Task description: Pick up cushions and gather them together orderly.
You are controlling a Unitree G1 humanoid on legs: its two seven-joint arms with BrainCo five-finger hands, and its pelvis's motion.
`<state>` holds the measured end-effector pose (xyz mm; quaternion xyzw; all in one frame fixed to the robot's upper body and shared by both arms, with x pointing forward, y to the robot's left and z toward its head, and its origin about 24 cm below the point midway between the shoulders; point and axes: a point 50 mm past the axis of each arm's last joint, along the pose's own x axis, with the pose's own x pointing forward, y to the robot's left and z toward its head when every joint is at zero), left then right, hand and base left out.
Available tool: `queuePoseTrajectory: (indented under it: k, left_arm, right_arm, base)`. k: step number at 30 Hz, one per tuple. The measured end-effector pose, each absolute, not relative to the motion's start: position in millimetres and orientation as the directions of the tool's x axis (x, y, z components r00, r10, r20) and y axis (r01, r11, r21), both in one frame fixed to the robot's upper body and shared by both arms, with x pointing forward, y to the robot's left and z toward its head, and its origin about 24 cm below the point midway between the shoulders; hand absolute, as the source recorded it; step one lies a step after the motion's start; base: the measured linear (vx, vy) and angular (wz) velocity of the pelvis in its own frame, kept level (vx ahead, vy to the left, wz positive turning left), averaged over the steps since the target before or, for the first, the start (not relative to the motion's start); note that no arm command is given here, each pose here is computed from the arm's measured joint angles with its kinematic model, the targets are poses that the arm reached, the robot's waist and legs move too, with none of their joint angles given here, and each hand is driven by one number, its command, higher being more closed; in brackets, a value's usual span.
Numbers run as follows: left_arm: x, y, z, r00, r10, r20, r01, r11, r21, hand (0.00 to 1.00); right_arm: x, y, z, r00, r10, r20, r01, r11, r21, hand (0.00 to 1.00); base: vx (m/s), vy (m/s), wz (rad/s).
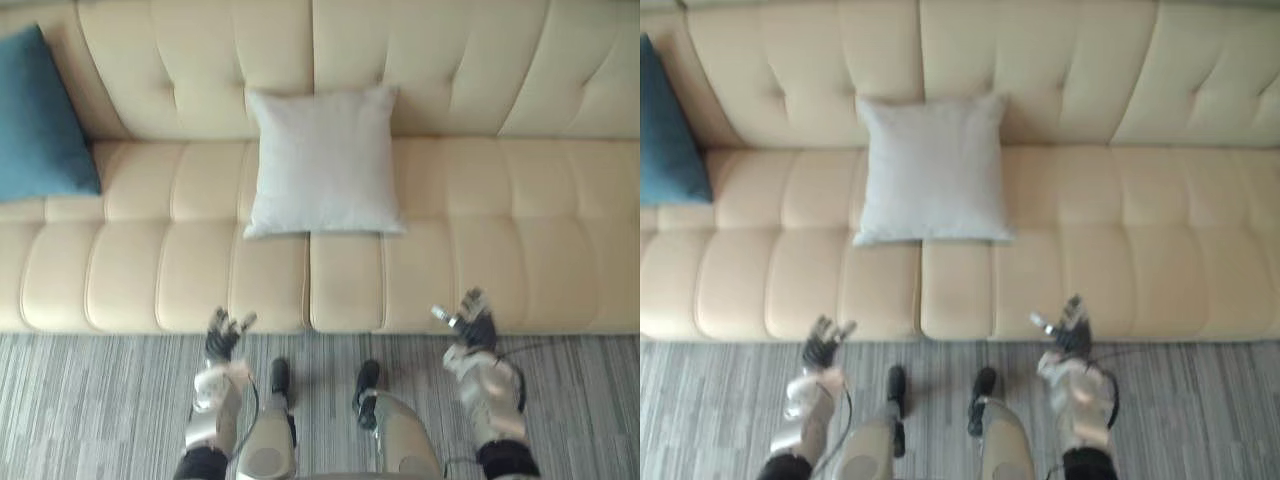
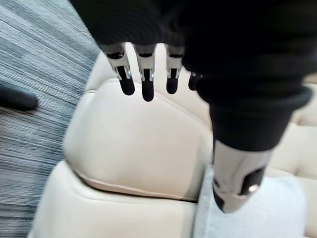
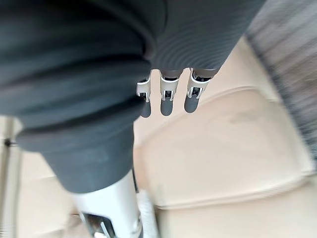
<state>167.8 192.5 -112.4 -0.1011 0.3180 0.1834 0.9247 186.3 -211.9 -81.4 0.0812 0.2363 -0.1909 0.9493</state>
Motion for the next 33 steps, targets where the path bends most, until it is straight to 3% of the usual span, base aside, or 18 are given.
queuePoseTrajectory:
  k: [4,11,20,26,33]
  left_arm:
    - [129.1,194.4,-139.6,0.585,0.292,-0.757,-0.463,0.886,-0.016,0.00]
    - [106.7,190.2,-153.1,0.494,0.275,-0.825,-0.444,0.896,0.033,0.00]
    - [119.7,192.9,-148.9,0.522,0.287,-0.803,-0.394,0.916,0.071,0.00]
    - [141.4,172.3,-144.1,0.568,0.242,-0.787,-0.370,0.929,0.019,0.00]
    - [149.3,170.3,-140.7,0.591,0.235,-0.772,-0.358,0.934,0.010,0.00]
  right_arm:
    - [146.6,-205.7,-118.9,0.690,-0.311,-0.654,0.396,0.918,-0.020,0.00]
    - [117.0,-198.3,-141.4,0.567,-0.298,-0.768,0.409,0.911,-0.052,0.00]
    - [116.6,-177.8,-149.3,0.534,-0.242,-0.810,0.371,0.928,-0.033,0.00]
    - [154.2,-185.8,-136.6,0.605,-0.258,-0.754,0.338,0.940,-0.050,0.00]
    - [154.3,-186.2,-136.6,0.600,-0.270,-0.753,0.336,0.939,-0.069,0.00]
  base:
    - [0.07,0.051,-0.18]
    - [0.04,0.048,-0.24]
    - [-0.04,-0.025,0.01]
    - [-0.16,-0.176,-0.16]
    - [-0.26,-0.046,0.08]
